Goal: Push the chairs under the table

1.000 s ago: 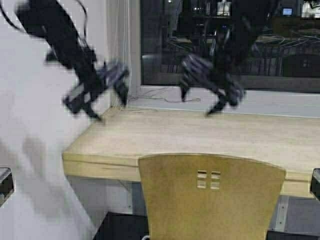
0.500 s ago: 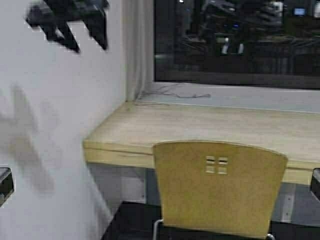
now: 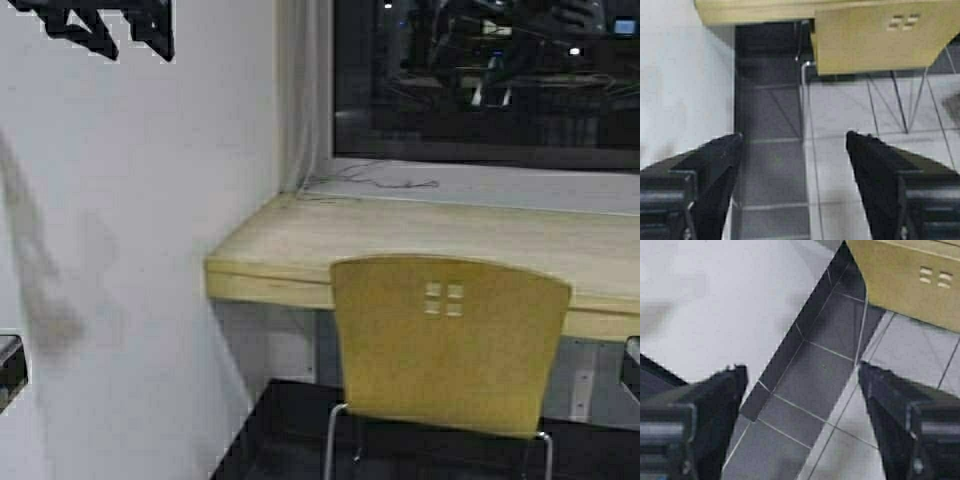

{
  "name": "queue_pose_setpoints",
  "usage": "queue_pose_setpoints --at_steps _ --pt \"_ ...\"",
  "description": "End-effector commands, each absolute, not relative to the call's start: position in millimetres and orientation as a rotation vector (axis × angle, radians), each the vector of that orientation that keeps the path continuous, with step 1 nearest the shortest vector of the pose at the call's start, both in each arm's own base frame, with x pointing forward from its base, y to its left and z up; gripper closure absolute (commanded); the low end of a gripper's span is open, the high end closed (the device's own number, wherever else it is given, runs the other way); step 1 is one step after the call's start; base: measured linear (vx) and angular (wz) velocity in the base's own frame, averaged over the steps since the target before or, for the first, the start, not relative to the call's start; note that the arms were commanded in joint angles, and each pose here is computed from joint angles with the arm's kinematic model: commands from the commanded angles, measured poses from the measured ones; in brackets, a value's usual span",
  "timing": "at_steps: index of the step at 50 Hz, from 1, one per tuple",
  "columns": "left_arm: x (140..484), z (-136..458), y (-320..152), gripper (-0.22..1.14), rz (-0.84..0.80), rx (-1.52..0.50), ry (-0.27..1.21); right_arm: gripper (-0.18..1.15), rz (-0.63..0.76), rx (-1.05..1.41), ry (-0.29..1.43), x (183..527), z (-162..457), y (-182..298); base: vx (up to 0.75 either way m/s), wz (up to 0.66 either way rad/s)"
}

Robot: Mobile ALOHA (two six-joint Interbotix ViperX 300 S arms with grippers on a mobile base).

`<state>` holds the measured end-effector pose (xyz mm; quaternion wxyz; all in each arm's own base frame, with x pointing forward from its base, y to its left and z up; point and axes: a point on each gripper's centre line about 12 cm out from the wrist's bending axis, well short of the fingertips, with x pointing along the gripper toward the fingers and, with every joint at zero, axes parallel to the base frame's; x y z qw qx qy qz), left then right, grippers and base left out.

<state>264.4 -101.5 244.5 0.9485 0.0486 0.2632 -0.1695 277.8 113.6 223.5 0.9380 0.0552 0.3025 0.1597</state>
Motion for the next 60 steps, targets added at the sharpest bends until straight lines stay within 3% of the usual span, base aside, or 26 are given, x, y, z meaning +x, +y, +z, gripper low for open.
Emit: queue_pose_setpoints --at_steps 1,16,43,60 --pt "267.1 253.0 -101.4 -0.03 -0.342 0.085 0.502 -0.01 0.31 0.132 0.587 279.2 230.4 108.8 -0.26 0.21" --pt "283.0 243.0 -108.1 -0.03 -0.352 0.089 0.491 -0.01 0.296 0.17 0.573 281.6 230.4 108.8 -0.27 0.32" --pt "265.9 253.6 -101.3 -0.03 -0.342 0.044 0.468 -0.01 0.274 0.168 0.574 285.6 227.1 103.5 -0.3 0.22" --pt "280.8 251.7 -105.2 -0.03 -0.342 0.055 0.457 -0.01 0.282 0.183 0.547 282.2 239.6 103.2 -0.33 0.34"
